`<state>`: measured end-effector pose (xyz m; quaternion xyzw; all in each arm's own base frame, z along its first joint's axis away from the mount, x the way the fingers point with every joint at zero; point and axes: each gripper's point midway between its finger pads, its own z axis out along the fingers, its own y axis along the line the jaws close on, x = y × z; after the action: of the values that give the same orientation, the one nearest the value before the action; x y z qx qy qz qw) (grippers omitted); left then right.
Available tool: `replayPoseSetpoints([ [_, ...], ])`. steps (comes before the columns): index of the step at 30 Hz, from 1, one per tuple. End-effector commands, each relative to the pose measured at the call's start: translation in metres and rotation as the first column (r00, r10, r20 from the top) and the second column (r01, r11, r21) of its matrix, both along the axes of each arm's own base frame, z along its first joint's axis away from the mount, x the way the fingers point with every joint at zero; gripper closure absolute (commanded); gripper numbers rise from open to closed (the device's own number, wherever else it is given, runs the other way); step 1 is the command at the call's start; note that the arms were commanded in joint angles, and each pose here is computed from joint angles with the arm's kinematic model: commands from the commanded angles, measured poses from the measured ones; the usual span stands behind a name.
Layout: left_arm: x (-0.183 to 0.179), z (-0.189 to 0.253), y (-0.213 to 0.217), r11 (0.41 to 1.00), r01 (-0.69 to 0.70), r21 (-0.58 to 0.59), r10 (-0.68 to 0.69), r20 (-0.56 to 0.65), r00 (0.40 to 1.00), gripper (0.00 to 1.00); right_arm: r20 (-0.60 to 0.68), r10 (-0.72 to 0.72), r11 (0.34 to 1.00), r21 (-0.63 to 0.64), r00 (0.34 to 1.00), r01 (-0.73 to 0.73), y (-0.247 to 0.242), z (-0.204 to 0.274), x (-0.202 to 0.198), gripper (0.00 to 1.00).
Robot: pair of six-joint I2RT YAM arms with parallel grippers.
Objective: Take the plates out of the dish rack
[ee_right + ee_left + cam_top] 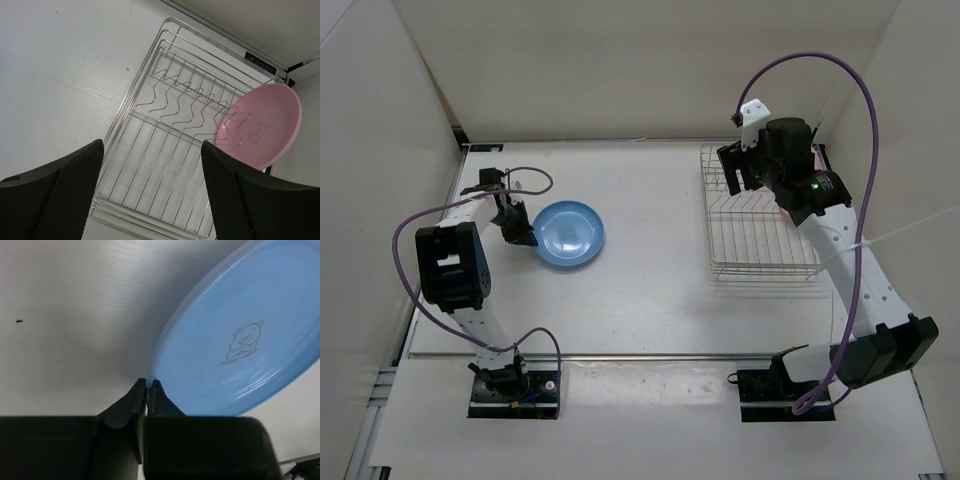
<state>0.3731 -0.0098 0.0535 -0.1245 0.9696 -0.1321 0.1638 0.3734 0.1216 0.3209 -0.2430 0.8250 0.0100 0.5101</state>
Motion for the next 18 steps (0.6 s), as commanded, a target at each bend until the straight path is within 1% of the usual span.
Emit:
replayPoseSetpoints([
  [1, 0.021, 0.015, -0.010, 0.996, 0.022, -0.088, -0.016, 0.068, 0.998, 0.89, 0.104, -0.016, 1.000, 0.016, 0.994, 0.014, -0.007, 0.033, -0.001, 0.18],
  [2, 0.026, 0.016, -0.013, 0.993, 0.032, -0.112, -0.025, 0.068, 0.997, 0.89, 0.106, -0.024, 1.000, 0.013, 0.994, 0.023, -0.009, 0.033, -0.001, 0.18],
  [4, 0.031, 0.003, -0.013, 0.993, 0.029, -0.116, -0.025, 0.040, 0.999, 0.89, 0.108, -0.044, 0.999, 0.009, 0.993, 0.043, -0.014, 0.033, 0.001, 0.18],
  [8, 0.043, -0.004, -0.018, 0.987, 0.034, -0.159, -0.030, 0.030, 0.999, 0.89, 0.114, -0.058, 0.998, 0.016, 0.992, 0.056, -0.022, 0.037, 0.000, 0.18],
  [13, 0.055, -0.014, -0.007, 0.983, 0.000, -0.186, 0.002, 0.009, 1.000, 0.89, 0.117, -0.081, 0.996, 0.033, 0.990, 0.078, -0.033, 0.038, -0.001, 0.18],
  [14, 0.053, -0.020, -0.009, 0.979, -0.002, -0.202, -0.002, -0.019, 1.000, 0.89, 0.108, -0.091, 0.996, 0.030, 0.990, 0.089, -0.037, 0.034, 0.000, 0.18],
  [15, 0.058, -0.017, -0.009, 0.980, -0.001, -0.201, -0.002, -0.012, 1.000, 0.89, 0.116, -0.092, 0.996, 0.033, 0.989, 0.089, -0.037, 0.038, -0.003, 0.17],
  [16, 0.056, -0.017, -0.009, 0.979, -0.002, -0.202, -0.002, -0.021, 1.000, 0.88, 0.117, -0.092, 0.996, 0.033, 0.989, 0.089, -0.037, 0.038, -0.003, 0.15],
  [17, 0.056, -0.015, -0.013, 0.980, 0.015, -0.199, -0.020, -0.021, 1.000, 0.81, 0.105, -0.092, 0.996, 0.029, 0.990, 0.089, -0.037, 0.032, -0.003, 0.14],
  [18, 0.057, -0.008, -0.012, 0.980, 0.019, -0.197, -0.020, -0.005, 1.000, 0.75, 0.119, -0.119, 0.993, 0.026, 0.986, 0.117, -0.044, 0.035, 0.000, 0.08],
])
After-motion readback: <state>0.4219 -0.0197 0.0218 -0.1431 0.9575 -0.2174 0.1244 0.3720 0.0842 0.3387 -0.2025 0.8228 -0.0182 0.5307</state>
